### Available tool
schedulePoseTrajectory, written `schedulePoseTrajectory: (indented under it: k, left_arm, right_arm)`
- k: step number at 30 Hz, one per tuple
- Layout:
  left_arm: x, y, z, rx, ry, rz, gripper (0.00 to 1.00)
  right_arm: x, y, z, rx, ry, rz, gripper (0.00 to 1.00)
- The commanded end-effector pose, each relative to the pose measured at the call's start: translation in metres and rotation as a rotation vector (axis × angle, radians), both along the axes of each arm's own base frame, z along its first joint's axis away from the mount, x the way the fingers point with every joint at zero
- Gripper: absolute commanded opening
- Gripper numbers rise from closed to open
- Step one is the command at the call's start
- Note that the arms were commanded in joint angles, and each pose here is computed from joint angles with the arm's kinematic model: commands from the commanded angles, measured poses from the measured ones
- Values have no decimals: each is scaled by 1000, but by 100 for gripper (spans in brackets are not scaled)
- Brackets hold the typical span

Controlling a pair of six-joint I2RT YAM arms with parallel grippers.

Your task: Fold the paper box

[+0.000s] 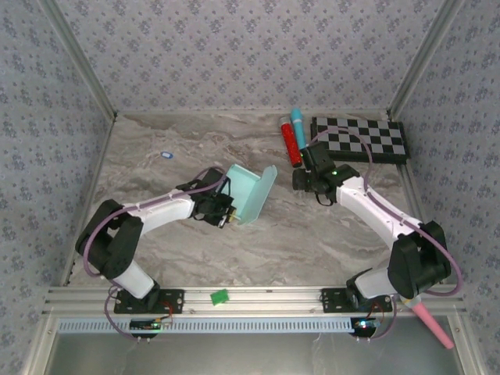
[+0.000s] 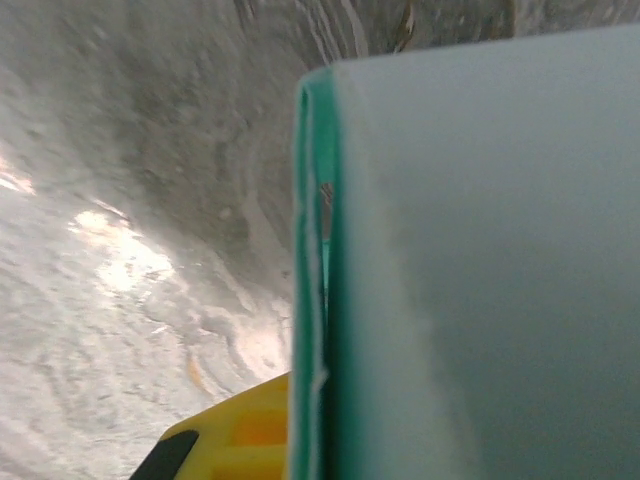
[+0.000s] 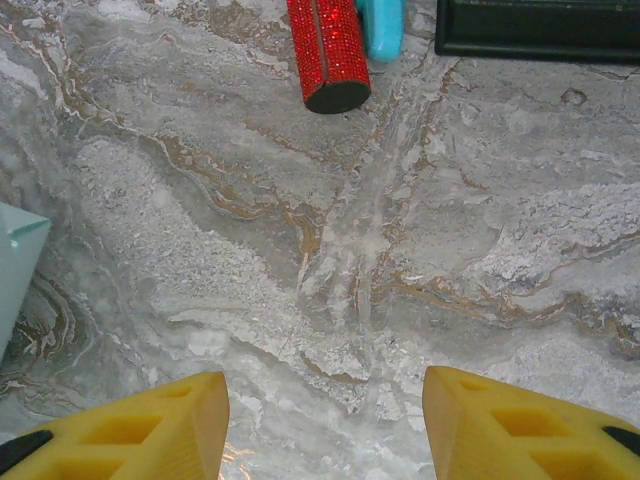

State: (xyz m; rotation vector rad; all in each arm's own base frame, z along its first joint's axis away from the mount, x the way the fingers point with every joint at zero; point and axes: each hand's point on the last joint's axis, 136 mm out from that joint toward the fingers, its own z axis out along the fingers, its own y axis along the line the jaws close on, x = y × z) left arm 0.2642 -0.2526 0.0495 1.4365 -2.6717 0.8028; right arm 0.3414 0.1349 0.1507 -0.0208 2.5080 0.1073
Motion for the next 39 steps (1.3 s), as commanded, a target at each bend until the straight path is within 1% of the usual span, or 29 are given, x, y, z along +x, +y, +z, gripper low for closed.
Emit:
schedulePoseTrajectory:
  k: [1, 3, 8, 11, 14, 19, 23, 24, 25, 27, 32, 35, 37, 39]
  left_arm:
    - [-4, -14, -7, -59, 62, 63, 0]
    - [-1, -17, -8, -60, 55, 72, 3]
    - [-2, -25, -18, -80, 79, 78, 4]
    - [-5, -29, -23, -85, 92, 85, 8]
    - [-7, -33, -28, -94, 103, 86, 17]
    - [-5, -34, -25, -93, 88, 82, 38]
    - [-3, -34, -20, -76, 66, 62, 52]
    - [-1, -33, -16, -69, 54, 52, 56]
    - [1, -32, -12, -57, 37, 42, 57]
    - [3, -30, -3, -34, 7, 18, 65]
    - [9, -19, 23, 56, -78, -65, 80]
    - [9, -16, 32, 72, -120, -113, 85]
    - [9, -16, 40, 84, -153, -164, 86]
    - [8, -9, 46, 122, -180, -205, 86]
  right_arm:
    - [0, 0, 3, 30, -8, -14, 56]
    - [-1, 0, 1, 33, -5, -14, 56]
    - [-2, 1, -4, 37, 8, -15, 56]
    - [-1, 1, -7, 36, 15, -15, 56]
    - [-2, 1, -9, 36, 22, -13, 56]
    - [-1, 1, -11, 36, 27, -13, 56]
    - [-1, 2, -12, 39, 30, -13, 56]
    - [-1, 2, -12, 39, 31, -13, 56]
    - [-1, 2, -12, 41, 31, -13, 56]
    - [0, 3, -12, 48, 30, -14, 56]
    - [0, 5, -16, 65, 37, -12, 56]
    - [0, 7, -19, 81, 46, -13, 56]
    - [0, 8, -21, 87, 51, -10, 56]
    - [0, 8, -23, 94, 55, -12, 56]
